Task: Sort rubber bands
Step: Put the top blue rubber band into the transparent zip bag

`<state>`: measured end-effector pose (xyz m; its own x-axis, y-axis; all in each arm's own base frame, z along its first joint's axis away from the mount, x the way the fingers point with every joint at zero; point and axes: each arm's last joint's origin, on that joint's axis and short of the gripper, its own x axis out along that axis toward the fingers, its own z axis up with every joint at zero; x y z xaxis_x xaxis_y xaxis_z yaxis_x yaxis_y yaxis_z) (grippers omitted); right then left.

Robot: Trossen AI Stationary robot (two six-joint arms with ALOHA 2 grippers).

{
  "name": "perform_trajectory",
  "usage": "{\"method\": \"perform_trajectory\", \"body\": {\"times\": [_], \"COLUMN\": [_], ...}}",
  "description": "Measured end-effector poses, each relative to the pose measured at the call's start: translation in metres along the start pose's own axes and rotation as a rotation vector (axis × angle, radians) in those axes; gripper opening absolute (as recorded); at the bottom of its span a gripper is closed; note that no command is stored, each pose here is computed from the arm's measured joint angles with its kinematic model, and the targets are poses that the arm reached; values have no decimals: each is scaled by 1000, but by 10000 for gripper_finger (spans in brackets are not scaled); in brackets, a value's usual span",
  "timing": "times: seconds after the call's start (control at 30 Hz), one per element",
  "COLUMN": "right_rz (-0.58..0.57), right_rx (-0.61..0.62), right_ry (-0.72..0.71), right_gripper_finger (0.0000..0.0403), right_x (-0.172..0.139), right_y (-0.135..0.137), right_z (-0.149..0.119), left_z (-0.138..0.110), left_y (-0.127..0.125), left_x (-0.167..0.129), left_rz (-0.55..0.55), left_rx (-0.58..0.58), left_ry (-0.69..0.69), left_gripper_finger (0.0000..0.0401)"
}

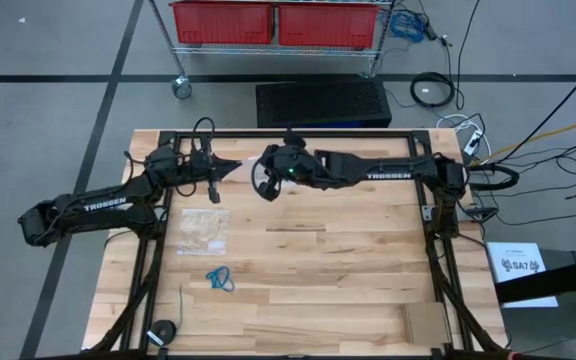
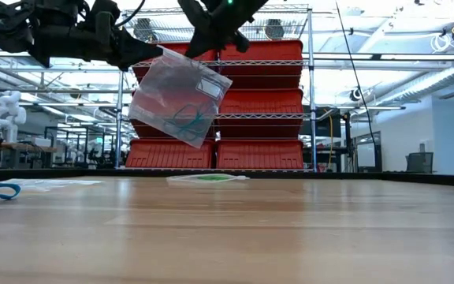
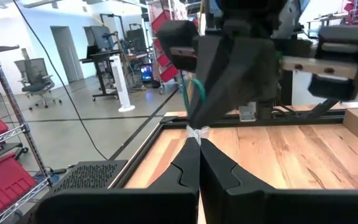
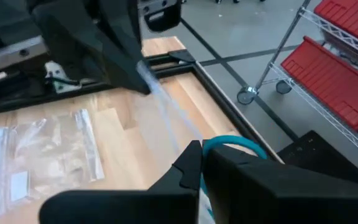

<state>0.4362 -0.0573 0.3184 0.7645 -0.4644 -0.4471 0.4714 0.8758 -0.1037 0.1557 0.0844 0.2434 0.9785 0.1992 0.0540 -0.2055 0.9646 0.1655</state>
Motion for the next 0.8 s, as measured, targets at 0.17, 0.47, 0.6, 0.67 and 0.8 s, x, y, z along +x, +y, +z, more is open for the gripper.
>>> {"method": "perform_trajectory", "body": {"times": [0.17, 0.47, 0.6, 0.67, 0.8], "right_rz": [-2, 108, 130, 135, 178], "right_rx": [8, 71, 77, 87, 111], "right_ry": [8, 49, 52, 45, 40], "right_gripper_finger": [0, 32, 86, 116, 164], "right_x": [3, 20, 21, 20, 18], "right_y": [-7, -16, -15, -14, -14], "right_z": [0, -7, -8, -7, -2], "left_z": [0, 0, 0, 0, 0], "left_y": [0, 0, 0, 0, 0], "left_x": [0, 0, 0, 0, 0], "left_rz": [0, 0, -7, -7, -6], "left_rx": [0, -2, -1, -1, -1], "left_ry": [-1, -1, -2, -2, -2], "left_gripper_finger": [0, 0, 0, 0, 0]}}
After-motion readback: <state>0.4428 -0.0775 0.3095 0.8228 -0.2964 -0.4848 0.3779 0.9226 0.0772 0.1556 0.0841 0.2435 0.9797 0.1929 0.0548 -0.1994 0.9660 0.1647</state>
